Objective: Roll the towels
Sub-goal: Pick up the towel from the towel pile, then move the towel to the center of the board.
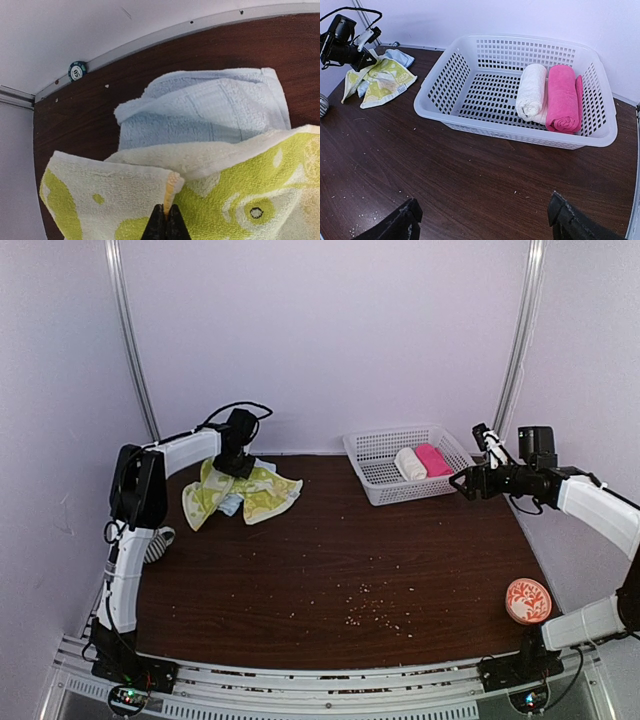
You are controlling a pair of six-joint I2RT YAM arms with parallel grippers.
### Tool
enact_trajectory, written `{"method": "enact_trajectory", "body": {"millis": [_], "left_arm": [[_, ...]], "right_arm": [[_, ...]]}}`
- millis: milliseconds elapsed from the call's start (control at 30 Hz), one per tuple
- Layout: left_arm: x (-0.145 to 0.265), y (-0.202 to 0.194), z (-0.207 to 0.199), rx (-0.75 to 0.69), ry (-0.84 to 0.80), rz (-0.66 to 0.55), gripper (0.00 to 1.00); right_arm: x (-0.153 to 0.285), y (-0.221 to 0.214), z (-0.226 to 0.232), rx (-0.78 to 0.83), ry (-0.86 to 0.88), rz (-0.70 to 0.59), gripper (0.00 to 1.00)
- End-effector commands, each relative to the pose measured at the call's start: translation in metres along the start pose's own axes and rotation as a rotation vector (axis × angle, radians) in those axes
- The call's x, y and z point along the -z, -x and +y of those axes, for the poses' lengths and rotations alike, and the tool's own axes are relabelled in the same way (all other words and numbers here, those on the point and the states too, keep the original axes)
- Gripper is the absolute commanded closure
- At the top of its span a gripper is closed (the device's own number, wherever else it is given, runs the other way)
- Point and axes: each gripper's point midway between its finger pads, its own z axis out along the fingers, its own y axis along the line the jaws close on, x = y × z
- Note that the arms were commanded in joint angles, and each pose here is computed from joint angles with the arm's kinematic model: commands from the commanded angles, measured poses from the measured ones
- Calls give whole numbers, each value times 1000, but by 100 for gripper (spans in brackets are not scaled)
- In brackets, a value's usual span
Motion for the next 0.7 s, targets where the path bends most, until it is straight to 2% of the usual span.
{"method": "enact_trajectory", "body": {"millis": [0,133,267,400,567,667], "left_arm": [[44,44,16,61,-20,-118,100],[129,88,17,51,-104,-284,100],[228,104,-21,-47,-382,-439,100],[333,85,-64,-164,-636,-580,100],[473,31,-111,-320,-1071,-785,100],[520,0,-114,-345,-1244,-854,100]], "right_arm": [[3,1,1,7,-9,-12,10],[4,5,2,36,-1,-13,11],[7,25,-1,88,-12,-17,13],[10,45,0,108,-4,-21,13],[16,58,9,108,44,-41,13],[18,63,13,110,65,-52,13]]}}
